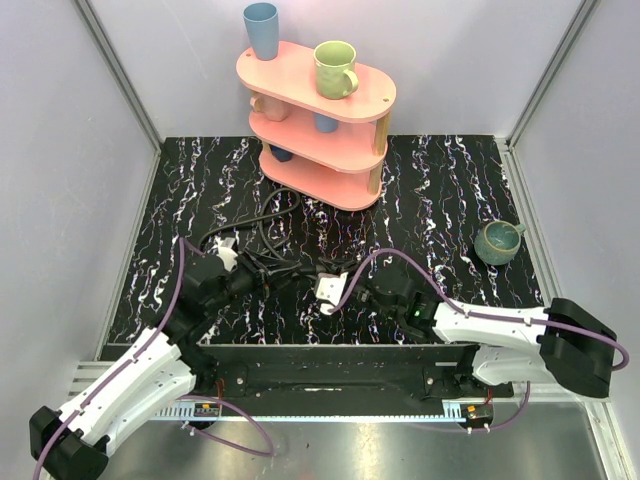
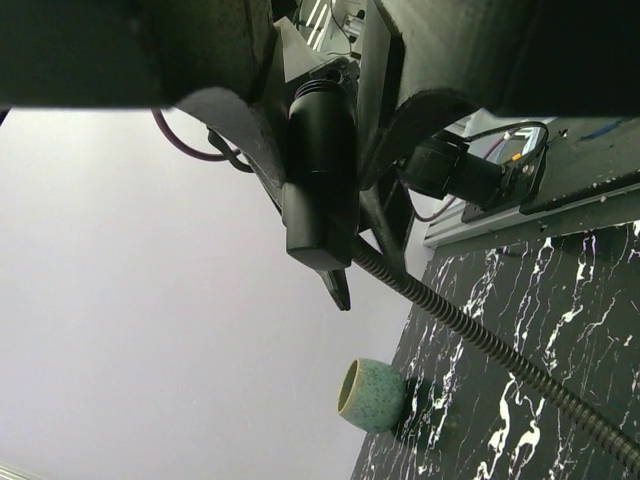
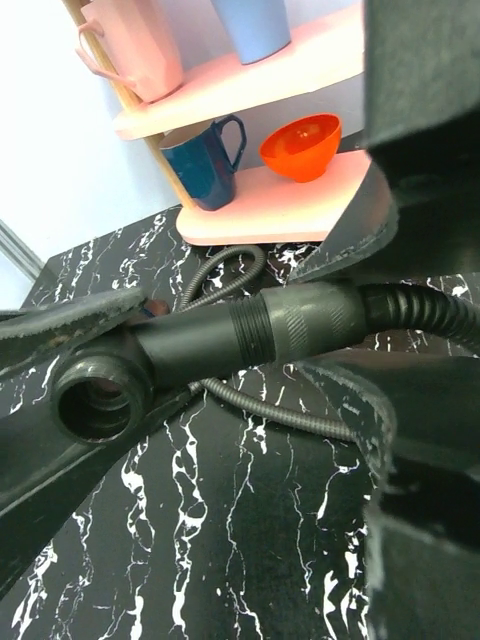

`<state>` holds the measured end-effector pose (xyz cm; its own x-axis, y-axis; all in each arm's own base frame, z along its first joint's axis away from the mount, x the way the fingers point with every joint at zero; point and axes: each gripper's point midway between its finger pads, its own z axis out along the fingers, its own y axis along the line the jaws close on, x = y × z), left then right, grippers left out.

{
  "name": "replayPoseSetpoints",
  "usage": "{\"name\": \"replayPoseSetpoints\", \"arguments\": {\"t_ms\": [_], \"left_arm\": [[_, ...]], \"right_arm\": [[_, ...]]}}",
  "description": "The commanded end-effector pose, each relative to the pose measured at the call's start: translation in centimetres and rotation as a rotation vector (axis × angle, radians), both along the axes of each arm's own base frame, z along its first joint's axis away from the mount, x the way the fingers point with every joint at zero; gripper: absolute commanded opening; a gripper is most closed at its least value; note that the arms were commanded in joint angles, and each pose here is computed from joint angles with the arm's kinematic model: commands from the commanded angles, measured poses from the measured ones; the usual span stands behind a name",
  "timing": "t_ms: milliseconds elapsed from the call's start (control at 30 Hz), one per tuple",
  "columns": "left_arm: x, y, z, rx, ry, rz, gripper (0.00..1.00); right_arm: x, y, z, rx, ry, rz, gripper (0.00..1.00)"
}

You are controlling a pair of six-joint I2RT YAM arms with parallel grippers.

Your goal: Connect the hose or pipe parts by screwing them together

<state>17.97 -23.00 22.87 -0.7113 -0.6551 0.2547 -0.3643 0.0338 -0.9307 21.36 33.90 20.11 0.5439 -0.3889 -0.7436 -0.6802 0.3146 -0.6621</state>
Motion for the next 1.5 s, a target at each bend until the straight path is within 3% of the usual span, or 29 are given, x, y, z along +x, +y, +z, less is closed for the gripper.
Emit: {"name": "replayPoseSetpoints", "arguments": {"t_ms": [0, 133, 167, 233, 267, 333, 433, 567, 767, 867, 1067, 1267, 1300, 1400, 1467], "left_arm": [[0.1, -0.2, 3.1, -0.096, -0.069, 0.000, 0.00], [0.1, -0.3, 3.0, -0.100, -0.066, -0.002, 0.00], [0.1, -0.3, 2.9, -0.098, -0.063, -0.003, 0.00], [0.0, -0.4, 2.7, -0.097, -0.059, -0.008, 0.00], [0.1, -0.4, 3.0, -0.107, -0.074, -0.010, 0.00], [0.3, -0.5, 3.5, -0.097, -0.139, -0.016, 0.00], [1.2, -0.5, 5.0, -0.015, -0.341, -0.039, 0.00], [1.4, -1.0, 4.7, 0.339, -0.693, -0.233, 0.00], [-0.5, -1.6, 5.0, 0.487, -1.140, -0.466, 0.00], [-2.5, -2.0, 5.2, 0.472, -1.351, -0.596, 0.00], [-3.9, -1.4, 4.4, 0.550, -1.591, -0.743, 0.00], [-4.3, -1.1, 4.5, 0.574, -1.628, -0.765, 0.00], [-4.2, -1.0, 4.5, 0.576, -1.614, -0.753, 0.00], [-2.8, -1.3, 5.9, 0.548, -1.473, -0.616, 0.00], [-1.6, -1.5, 7.4, 0.489, -1.313, -0.490, 0.00]], "right_arm": [[-0.6, 2.2, 4.5, 0.144, -0.049, 0.031, 0.40], [-0.5, 2.8, 4.3, 0.135, -0.053, 0.029, 0.43], [-0.5, 2.9, 4.3, 0.133, -0.053, 0.031, 0.40], [-0.9, 3.1, 3.7, 0.098, -0.047, 0.056, 0.21], [-1.2, 3.3, 3.9, 0.099, -0.043, 0.075, 0.00], [-1.4, 3.5, 3.4, 0.081, 0.009, 0.084, 0.00], [-3.2, 4.0, 2.2, 0.061, 0.114, 0.166, 0.00], [-4.2, 3.7, 1.1, 0.027, 0.202, 0.202, 0.00], [-5.5, 3.2, 0.8, 0.027, 0.349, 0.345, 0.00], [-5.2, 2.6, 1.4, 0.082, 0.384, 0.381, 0.00], [-5.9, 2.8, 0.6, 0.045, 0.506, 0.497, 0.00], [-4.9, 2.0, 0.8, 0.105, 0.509, 0.401, 0.00], [-4.7, 1.7, 0.5, 0.105, 0.508, 0.374, 0.07], [-3.5, 0.8, 1.2, 0.114, 0.473, 0.287, 0.41], [-3.1, 0.1, 1.6, 0.108, 0.441, 0.250, 0.45]]}}
